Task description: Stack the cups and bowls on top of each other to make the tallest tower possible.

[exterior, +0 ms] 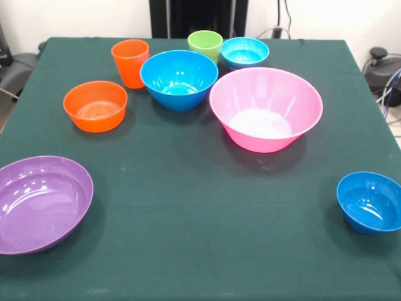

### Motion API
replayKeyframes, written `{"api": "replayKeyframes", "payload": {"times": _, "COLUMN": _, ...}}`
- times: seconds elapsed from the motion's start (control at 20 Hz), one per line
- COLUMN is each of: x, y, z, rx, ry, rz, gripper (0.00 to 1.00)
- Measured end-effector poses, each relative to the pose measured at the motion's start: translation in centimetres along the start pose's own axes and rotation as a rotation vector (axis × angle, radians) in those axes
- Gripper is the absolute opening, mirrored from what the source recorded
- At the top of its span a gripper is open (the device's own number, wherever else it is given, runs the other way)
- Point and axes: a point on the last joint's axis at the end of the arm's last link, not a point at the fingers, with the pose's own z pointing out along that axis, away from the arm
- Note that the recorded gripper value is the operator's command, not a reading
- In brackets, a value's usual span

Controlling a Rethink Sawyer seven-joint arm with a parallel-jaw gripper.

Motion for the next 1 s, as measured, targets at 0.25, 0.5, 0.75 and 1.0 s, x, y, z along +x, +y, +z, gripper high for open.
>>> {"api": "replayKeyframes", "payload": {"times": 0.25, "x": -0.3, "y": -0.1, "z": -1.0, "rx": -0.062, "ry": 0.148, "rz": 0.124, "gripper": 1.00}}
{"api": "replayKeyframes", "payload": {"times": 0.5, "x": 0.0, "y": -0.3, "z": -1.9, "rx": -0.105, "ry": 0.277, "rz": 0.179, "gripper": 1.00}}
{"api": "replayKeyframes", "payload": {"times": 0.75, "x": 0.1, "y": -0.5, "z": -1.5, "rx": -0.107, "ry": 0.288, "rz": 0.180, "gripper": 1.00}}
{"api": "replayKeyframes", "payload": {"times": 1.0, "x": 0.8, "y": -0.7, "z": 0.8, "rx": -0.104, "ry": 0.272, "rz": 0.166, "gripper": 1.00}}
